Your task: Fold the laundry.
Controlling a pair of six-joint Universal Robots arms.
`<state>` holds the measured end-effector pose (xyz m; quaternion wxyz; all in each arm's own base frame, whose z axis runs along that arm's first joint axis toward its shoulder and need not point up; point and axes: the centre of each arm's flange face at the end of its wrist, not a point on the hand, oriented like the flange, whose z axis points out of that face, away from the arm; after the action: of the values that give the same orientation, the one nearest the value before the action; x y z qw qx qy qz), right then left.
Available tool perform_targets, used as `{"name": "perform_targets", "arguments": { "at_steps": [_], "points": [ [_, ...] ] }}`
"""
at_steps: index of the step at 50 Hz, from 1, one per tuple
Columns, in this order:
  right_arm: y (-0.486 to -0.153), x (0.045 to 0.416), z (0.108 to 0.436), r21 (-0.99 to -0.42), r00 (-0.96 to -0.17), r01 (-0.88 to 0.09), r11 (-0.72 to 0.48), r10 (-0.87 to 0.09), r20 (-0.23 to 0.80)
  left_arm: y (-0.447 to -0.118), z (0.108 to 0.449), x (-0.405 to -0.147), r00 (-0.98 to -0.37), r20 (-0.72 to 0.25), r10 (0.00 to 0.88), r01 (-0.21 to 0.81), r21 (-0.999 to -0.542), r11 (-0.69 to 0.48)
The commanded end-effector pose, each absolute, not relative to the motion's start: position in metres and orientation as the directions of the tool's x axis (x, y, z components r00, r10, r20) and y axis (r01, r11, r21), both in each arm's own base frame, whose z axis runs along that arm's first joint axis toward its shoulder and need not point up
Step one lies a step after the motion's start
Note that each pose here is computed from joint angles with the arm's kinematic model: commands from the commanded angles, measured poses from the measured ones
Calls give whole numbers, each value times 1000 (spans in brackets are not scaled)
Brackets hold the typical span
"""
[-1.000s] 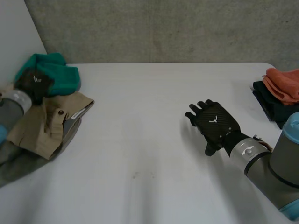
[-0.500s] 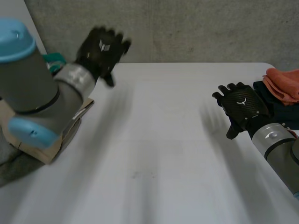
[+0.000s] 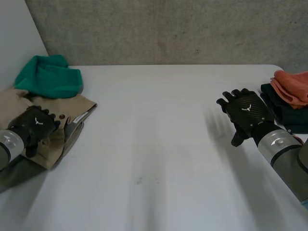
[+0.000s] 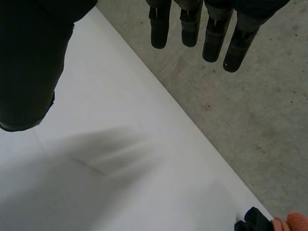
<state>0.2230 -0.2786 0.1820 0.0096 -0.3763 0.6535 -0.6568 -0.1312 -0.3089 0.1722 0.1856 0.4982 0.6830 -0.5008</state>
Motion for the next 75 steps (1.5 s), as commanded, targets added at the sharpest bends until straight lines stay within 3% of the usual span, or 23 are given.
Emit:
{"name": "perform_targets", "arguments": {
  "at_steps": [1,11,15,18,19,21,22,24,26,29,32,36,43,47,54,59,63,69,75],
  "points": [
    [-278,222,179,-865,-716,-481,-139,-507,480,-315,158,-125,-417,-745,520,879,-476,23],
    [-279,223,172,-861,-709,-492,-124,-517,480,-330,157,-129,-417,-757,504,877,-481,4],
    [-281,222,173,-861,-714,-494,-122,-507,482,-332,177,-162,-410,-791,453,854,-508,-114],
    [-283,222,175,-863,-724,-490,-122,-496,480,-332,212,-199,-492,-786,374,774,-591,-226],
    [-285,221,176,-866,-728,-484,-125,-492,478,-332,235,-212,-559,-764,323,720,-640,-268],
    [-287,220,179,-866,-732,-484,-127,-482,480,-332,256,-224,-625,-726,288,659,-688,-303],
    [-290,216,180,-866,-741,-484,-124,-467,482,-328,279,-240,-699,-663,269,571,-743,-348],
    [-296,208,184,-868,-761,-484,-113,-435,481,-320,302,-266,-765,-574,291,447,-799,-402],
    [-303,201,187,-874,-790,-477,-93,-390,473,-311,311,-288,-789,-514,335,359,-830,-427],
    [-310,191,195,-886,-825,-458,-73,-334,455,-286,309,-345,-771,-440,461,220,-863,-455],
    [-313,186,197,-896,-844,-439,-63,-313,436,-263,293,-386,-727,-425,539,172,-873,-457],
    [-316,184,198,-905,-856,-421,-58,-307,417,-242,253,-424,-663,-422,618,165,-888,-430],
    [-316,184,198,-907,-857,-418,-55,-307,414,-190,182,-457,-532,-416,737,206,-908,-364],
    [-316,185,198,-907,-855,-417,-60,-313,414,-171,167,-456,-489,-420,765,233,-907,-349],
    [-314,187,198,-901,-845,-428,-67,-324,425,-173,216,-435,-552,-423,719,196,-904,-381],
    [-311,190,197,-892,-828,-447,-61,-349,439,-197,244,-388,-661,-414,625,235,-906,-351],
    [-288,202,202,-884,-779,-467,-30,-460,427,-205,251,-354,-722,-411,556,274,-908,-316],
    [-248,225,200,-869,-679,-487,84,-662,317,-240,227,-293,-789,-424,444,397,-904,-158],
    [-241,241,180,-864,-647,-487,130,-718,257,-271,200,-241,-826,-422,373,467,-884,34]
  ]
}}
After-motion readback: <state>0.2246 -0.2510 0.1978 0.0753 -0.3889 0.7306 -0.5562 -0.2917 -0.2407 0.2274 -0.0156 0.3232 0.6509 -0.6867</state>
